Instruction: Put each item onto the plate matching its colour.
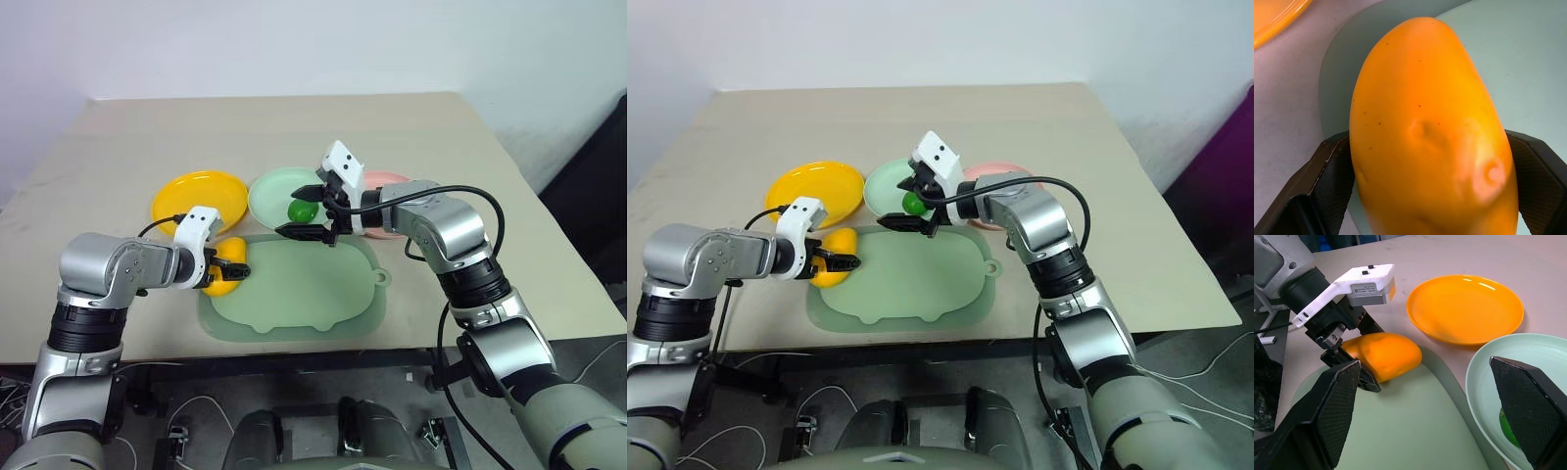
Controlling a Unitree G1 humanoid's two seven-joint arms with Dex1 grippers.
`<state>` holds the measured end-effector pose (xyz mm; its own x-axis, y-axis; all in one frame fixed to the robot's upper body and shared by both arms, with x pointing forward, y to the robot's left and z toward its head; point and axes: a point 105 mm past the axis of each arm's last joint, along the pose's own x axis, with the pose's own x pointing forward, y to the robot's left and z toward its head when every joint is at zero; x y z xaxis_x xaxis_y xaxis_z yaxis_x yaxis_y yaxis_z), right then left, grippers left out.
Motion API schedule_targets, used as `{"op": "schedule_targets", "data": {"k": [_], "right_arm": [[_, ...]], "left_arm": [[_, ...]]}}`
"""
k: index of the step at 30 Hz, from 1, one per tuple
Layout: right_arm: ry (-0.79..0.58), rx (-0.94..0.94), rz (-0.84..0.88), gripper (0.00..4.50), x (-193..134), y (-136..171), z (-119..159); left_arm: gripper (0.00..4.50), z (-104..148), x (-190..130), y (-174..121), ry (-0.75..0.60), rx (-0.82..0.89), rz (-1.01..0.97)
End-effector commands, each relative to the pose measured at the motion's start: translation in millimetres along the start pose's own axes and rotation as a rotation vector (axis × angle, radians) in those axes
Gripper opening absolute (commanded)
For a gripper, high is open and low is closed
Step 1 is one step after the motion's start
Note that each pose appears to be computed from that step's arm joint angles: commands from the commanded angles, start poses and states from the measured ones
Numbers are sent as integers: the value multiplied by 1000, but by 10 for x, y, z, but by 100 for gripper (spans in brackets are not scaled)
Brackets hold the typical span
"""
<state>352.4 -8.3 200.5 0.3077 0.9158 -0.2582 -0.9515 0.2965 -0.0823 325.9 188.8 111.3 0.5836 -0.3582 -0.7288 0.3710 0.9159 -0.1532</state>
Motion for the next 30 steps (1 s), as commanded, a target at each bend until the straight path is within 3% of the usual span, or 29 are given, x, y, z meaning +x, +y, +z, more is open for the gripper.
{"op": "schedule_targets", "data": {"k": [1,11,21,30], "right_arm": [[-57,-74,5,450,-44,27,248],[-57,-75,8,450,-35,19,253],[-52,-67,6,450,-36,2,231],[-51,-79,3,450,-71,-44,231]], "left_arm": [[356,11,-24,32,-3,-20,18],[356,35,-34,-5,-14,23,14],[356,303,-245,-57,-78,131,26],[356,424,-449,74,-112,199,83]]}}
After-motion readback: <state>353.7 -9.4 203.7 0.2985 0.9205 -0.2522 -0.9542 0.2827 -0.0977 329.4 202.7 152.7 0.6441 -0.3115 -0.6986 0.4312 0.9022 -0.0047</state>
